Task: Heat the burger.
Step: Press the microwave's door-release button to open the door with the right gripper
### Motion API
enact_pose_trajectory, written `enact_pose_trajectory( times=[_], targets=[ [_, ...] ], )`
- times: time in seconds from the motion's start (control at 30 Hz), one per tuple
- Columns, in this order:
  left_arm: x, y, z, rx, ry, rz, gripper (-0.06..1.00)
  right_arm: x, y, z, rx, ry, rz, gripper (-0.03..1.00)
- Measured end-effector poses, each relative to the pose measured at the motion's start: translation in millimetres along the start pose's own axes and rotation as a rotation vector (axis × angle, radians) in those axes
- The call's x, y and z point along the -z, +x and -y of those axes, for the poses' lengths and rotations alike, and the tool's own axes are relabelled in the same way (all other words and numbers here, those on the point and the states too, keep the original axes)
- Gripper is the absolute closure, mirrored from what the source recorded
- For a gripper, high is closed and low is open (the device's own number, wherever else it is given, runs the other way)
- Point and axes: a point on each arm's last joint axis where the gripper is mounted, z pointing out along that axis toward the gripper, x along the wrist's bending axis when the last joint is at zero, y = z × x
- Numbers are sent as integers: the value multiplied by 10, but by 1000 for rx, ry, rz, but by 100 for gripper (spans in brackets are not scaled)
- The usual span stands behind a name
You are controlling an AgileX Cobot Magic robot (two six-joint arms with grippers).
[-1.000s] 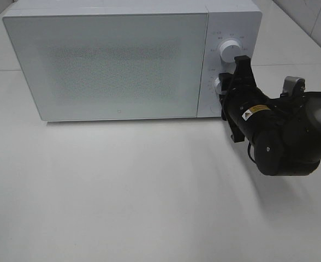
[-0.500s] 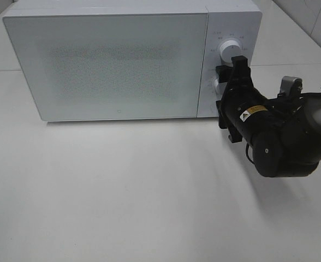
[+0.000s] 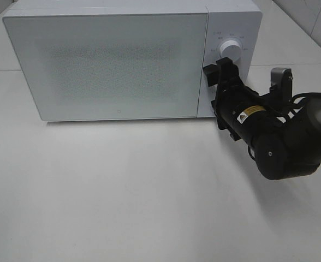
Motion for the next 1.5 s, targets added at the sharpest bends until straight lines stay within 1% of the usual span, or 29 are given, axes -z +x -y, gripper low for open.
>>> enact_pose_trajectory(
  times=[0.23, 0.27, 0.43, 0.47, 0.53, 0.6, 0.63, 0.7, 0.73, 0.8, 0.83, 0.87, 0.9, 0.97, 1.0, 1.03, 1.07, 1.1, 1.13, 1.17, 1.2, 1.23, 1.27, 1.3, 1.37, 1.4, 1.43, 1.47, 1.5],
  targets=[
    [0, 0, 0, 0, 0, 0, 94, 105, -73, 2, 120, 24, 29, 24],
    [0, 0, 0, 0, 0, 0, 94, 129, -93, 14, 163, 42, 33, 24],
    [0, 0, 0, 0, 0, 0, 94, 146, -92, 66, 283, 102, 13, 24],
    [0, 0, 0, 0, 0, 0, 94, 151, -81, 99, 358, 137, -7, 24],
    [0, 0, 0, 0, 0, 0, 94, 153, -76, 109, 389, 148, -16, 24],
    [0, 0, 0, 0, 0, 0, 94, 169, -25, 133, 502, 178, -54, 24],
    [0, 0, 0, 0, 0, 0, 94, 169, -25, 133, 502, 178, -54, 24],
    [0, 0, 0, 0, 0, 0, 94, 187, 49, 146, 614, 194, -99, 24],
    [0, 0, 0, 0, 0, 0, 94, 187, 49, 146, 614, 194, -99, 24],
    [0, 0, 0, 0, 0, 0, 94, 207, 117, 171, 739, 216, -153, 24],
    [0, 0, 0, 0, 0, 0, 94, 207, 117, 171, 739, 216, -153, 24],
    [0, 0, 0, 0, 0, 0, 94, 227, 169, 188, 832, 230, -195, 24],
    [0, 0, 0, 0, 0, 0, 94, 227, 169, 188, 832, 230, -195, 24],
    [0, 0, 0, 0, 0, 0, 94, 261, 251, 196, 974, 257, -221, 24],
    [0, 0, 0, 0, 0, 0, 94, 261, 251, 196, 974, 257, -221, 24],
    [0, 0, 0, 0, 0, 0, 94, 292, 291, 192, 1069, 287, -208, 24],
    [0, 0, 0, 0, 0, 0, 94, 306, 307, 188, 1111, 303, -198, 24],
    [0, 0, 0, 0, 0, 0, 94, 306, 307, 188, 1111, 303, -198, 24],
    [0, 0, 0, 0, 0, 0, 94, 345, 335, 172, 1209, 347, -160, 24],
    [0, 0, 0, 0, 0, 0, 94, 356, 338, 165, 1254, 375, -134, 24],
    [0, 0, 0, 0, 0, 0, 94, 356, 338, 165, 1254, 375, -134, 24],
    [0, 0, 0, 0, 0, 0, 94, 383, 379, 141, 1321, 421, -88, 24],
    [0, 0, 0, 0, 0, 0, 94, 396, 394, 128, 1352, 451, -57, 24],
    [0, 0, 0, 0, 0, 0, 94, 396, 394, 128, 1352, 451, -57, 24],
    [0, 0, 0, 0, 0, 0, 94, 418, 453, 91, 1412, 538, 36, 25],
    [0, 0, 0, 0, 0, 0, 94, 418, 453, 91, 1412, 538, 36, 25],
    [0, 0, 0, 0, 0, 0, 94, 432, 492, 63, 1437, 603, 109, 27],
    [0, 0, 0, 0, 0, 0, 94, 432, 492, 63, 1437, 603, 109, 27],
    [0, 0, 0, 0, 0, 0, 94, 433, 557, 35, 1447, 649, 169, 28]
  ],
)
